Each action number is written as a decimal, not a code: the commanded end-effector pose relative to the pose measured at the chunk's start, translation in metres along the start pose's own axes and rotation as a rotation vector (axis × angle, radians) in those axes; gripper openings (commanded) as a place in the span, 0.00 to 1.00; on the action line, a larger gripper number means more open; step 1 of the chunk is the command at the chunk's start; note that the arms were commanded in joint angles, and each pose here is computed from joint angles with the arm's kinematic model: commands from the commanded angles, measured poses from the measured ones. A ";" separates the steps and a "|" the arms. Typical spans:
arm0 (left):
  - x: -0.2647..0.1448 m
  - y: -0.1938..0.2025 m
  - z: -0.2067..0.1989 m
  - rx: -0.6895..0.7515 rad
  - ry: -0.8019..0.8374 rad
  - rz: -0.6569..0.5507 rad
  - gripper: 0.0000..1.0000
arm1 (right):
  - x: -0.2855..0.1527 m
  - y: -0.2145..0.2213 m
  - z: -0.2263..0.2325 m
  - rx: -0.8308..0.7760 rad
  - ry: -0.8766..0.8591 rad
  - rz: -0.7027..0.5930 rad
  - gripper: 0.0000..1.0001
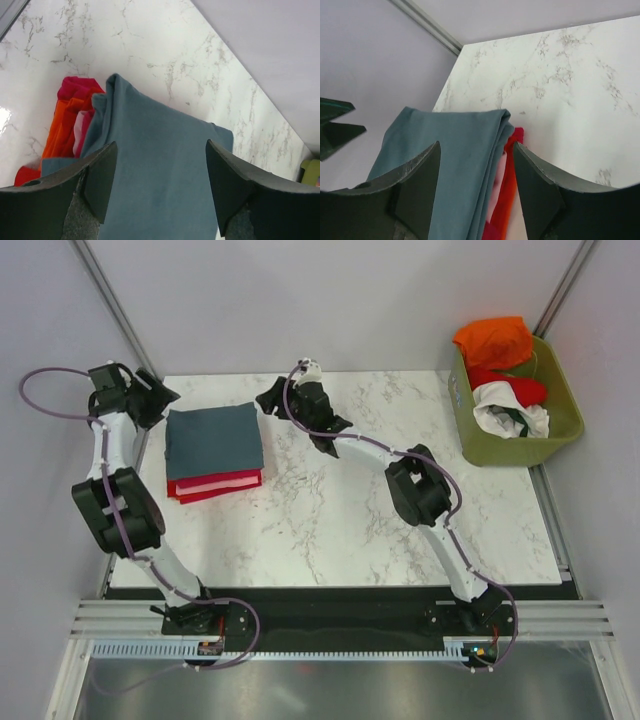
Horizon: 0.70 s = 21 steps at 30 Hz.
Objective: Fold and stack the t-shirts
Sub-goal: Neatly place the folded tshirt to the corner, then reset both grippers
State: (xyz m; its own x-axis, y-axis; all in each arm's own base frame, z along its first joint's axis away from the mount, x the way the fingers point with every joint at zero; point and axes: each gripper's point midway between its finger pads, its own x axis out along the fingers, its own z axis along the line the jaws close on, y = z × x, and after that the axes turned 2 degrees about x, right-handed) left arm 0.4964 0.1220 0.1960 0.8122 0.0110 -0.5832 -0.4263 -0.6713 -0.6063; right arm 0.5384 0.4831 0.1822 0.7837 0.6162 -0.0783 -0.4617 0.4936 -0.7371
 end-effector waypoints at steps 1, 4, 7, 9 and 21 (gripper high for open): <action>-0.056 -0.025 -0.035 0.051 0.081 -0.137 0.77 | -0.045 -0.061 0.061 -0.100 -0.104 -0.067 0.66; -0.074 -0.005 -0.045 0.024 0.150 -0.113 0.77 | -0.079 -0.066 0.060 -0.125 -0.110 -0.035 0.65; -0.087 0.018 -0.060 -0.020 0.281 -0.087 0.76 | -0.113 -0.071 0.055 -0.088 -0.128 -0.001 0.62; -0.089 0.037 -0.066 -0.059 0.362 -0.052 0.75 | -0.137 -0.087 0.062 -0.066 -0.165 -0.010 0.61; -0.103 0.091 -0.064 -0.249 0.498 -0.037 0.73 | -0.237 -0.050 0.034 -0.058 -0.145 0.111 0.48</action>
State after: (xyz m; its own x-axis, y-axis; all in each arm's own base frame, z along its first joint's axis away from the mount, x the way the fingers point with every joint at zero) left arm 0.3939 0.0199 0.1985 0.9064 -0.2443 -0.3447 -0.3871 -0.8071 -0.4458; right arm 0.3834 0.3371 0.2407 0.6918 0.7130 -0.1141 -0.5331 0.3977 -0.7467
